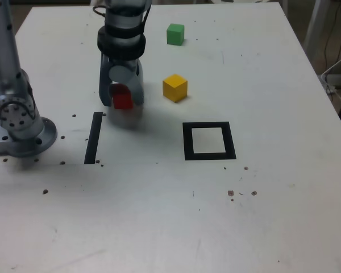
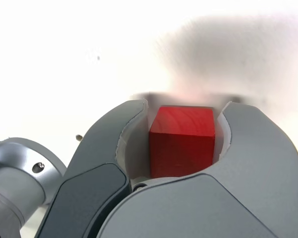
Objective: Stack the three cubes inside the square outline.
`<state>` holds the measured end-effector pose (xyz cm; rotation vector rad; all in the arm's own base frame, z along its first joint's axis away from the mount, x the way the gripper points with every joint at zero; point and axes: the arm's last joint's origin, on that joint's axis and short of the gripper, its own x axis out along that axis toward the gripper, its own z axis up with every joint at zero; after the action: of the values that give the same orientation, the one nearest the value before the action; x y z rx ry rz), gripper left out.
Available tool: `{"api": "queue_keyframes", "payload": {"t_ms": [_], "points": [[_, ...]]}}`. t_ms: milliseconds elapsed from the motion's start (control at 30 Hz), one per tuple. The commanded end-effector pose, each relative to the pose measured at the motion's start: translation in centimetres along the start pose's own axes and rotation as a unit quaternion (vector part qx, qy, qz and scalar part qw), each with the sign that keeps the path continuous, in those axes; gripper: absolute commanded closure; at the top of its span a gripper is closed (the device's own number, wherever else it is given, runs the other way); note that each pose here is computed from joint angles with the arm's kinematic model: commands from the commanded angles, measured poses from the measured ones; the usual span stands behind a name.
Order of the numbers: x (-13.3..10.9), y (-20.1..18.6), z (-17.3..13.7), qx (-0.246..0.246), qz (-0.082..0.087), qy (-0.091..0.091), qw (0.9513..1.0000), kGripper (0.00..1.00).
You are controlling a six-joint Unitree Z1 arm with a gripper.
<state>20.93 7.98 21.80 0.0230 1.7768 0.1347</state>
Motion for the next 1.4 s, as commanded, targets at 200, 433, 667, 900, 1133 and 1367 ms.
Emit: {"api": "queue_keyframes", "payload": {"t_ms": [200,433,667,900,1133,1367], "points": [[-3.4,-3.3,1.1,0.041,-0.005,-0.016,0.9990,0.72],[-6.9,-7.3,3.0,0.068,0.006,-0.031,0.9972,0.72],[-8.0,-9.6,5.9,0.085,0.009,-0.034,0.9957,0.72],[-7.3,-10.3,8.6,0.081,0.009,-0.030,0.9962,0.72],[-6.2,-10.8,10.3,0.078,0.007,-0.029,0.9965,0.72],[-5.6,-11.3,11.4,0.081,0.005,-0.031,0.9962,0.72]]}}
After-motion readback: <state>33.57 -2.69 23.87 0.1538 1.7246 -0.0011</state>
